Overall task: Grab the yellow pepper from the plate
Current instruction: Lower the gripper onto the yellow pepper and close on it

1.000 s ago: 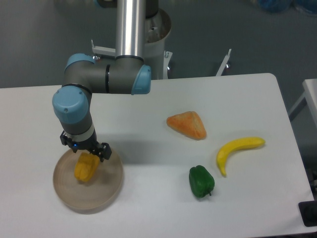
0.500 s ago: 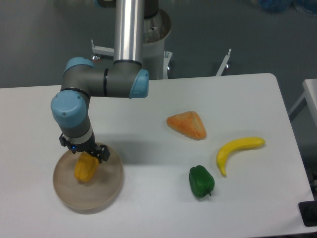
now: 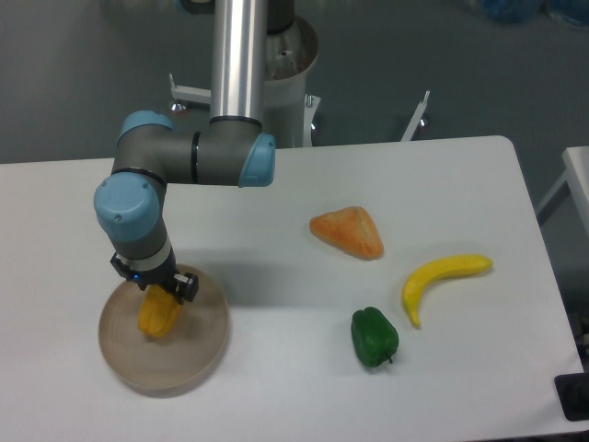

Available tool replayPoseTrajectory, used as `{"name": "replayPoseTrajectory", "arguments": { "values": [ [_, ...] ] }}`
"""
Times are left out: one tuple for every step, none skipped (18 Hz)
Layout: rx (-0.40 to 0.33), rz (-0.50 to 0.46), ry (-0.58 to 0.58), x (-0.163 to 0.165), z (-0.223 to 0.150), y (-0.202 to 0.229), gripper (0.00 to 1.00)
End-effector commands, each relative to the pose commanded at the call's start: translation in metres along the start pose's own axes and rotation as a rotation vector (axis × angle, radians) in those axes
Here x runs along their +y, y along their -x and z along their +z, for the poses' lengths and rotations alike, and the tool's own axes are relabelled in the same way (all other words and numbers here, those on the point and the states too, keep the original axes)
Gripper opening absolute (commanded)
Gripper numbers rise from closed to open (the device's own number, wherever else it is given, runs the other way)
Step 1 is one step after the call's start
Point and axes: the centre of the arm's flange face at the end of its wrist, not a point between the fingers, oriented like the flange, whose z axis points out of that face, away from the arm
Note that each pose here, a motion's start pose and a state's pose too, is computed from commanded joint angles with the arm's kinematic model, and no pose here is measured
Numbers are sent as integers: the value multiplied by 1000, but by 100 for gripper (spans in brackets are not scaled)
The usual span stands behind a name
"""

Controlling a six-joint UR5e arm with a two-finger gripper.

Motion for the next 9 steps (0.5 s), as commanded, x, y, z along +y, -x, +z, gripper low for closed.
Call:
{"name": "replayPoseTrajectory", "arguments": {
  "values": [
    [1, 2, 0, 0, 0, 0, 43],
    [1, 2, -2, 0, -1, 0, 40],
    [0, 2, -5, 0, -3, 0, 39],
    [-1, 2, -8, 0, -5, 1, 37],
    [-2, 7, -12, 0, -8, 1, 37],
    [-7, 22, -16, -1, -11, 1, 37],
    [-9, 37, -20, -2, -15, 4, 37],
    [-14, 46, -28, -3, -22, 10, 37],
    [-21, 54, -42, -3, -34, 16, 37]
  ]
}}
